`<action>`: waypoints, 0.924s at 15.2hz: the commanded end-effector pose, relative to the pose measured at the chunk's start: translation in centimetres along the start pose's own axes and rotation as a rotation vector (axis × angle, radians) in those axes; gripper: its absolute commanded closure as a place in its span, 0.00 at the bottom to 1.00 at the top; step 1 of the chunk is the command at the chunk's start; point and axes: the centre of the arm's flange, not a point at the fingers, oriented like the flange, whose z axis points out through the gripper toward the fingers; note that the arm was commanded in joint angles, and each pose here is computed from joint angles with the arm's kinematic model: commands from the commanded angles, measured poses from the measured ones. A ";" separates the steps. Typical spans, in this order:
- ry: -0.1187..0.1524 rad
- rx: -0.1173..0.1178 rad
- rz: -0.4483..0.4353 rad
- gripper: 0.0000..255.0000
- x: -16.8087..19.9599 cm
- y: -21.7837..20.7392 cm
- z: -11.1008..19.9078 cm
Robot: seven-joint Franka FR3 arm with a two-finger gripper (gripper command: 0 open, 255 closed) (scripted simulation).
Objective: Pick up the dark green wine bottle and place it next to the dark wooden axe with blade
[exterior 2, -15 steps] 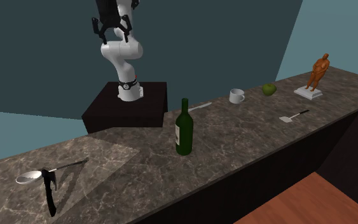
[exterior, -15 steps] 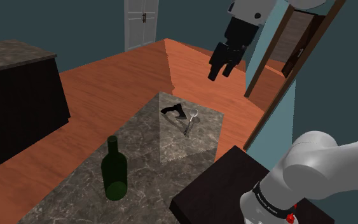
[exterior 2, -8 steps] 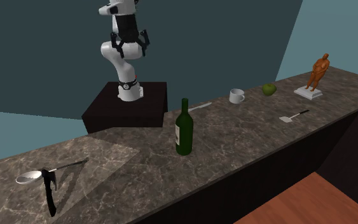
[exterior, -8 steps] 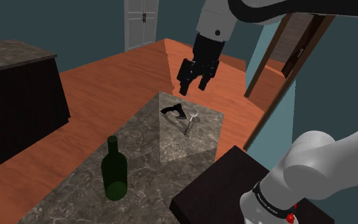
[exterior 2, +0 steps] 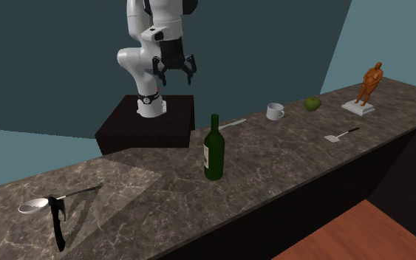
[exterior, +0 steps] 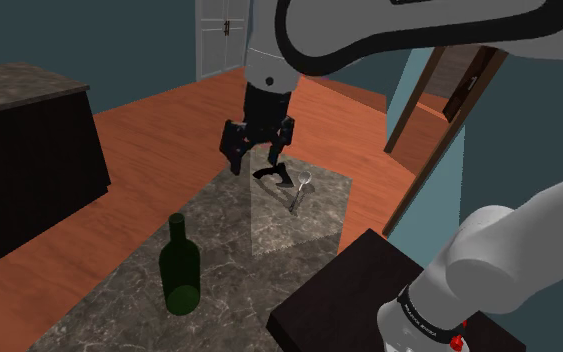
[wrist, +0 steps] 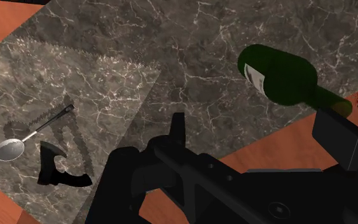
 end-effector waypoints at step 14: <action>-0.089 -0.014 0.092 0.00 7.5 -13.7 10.6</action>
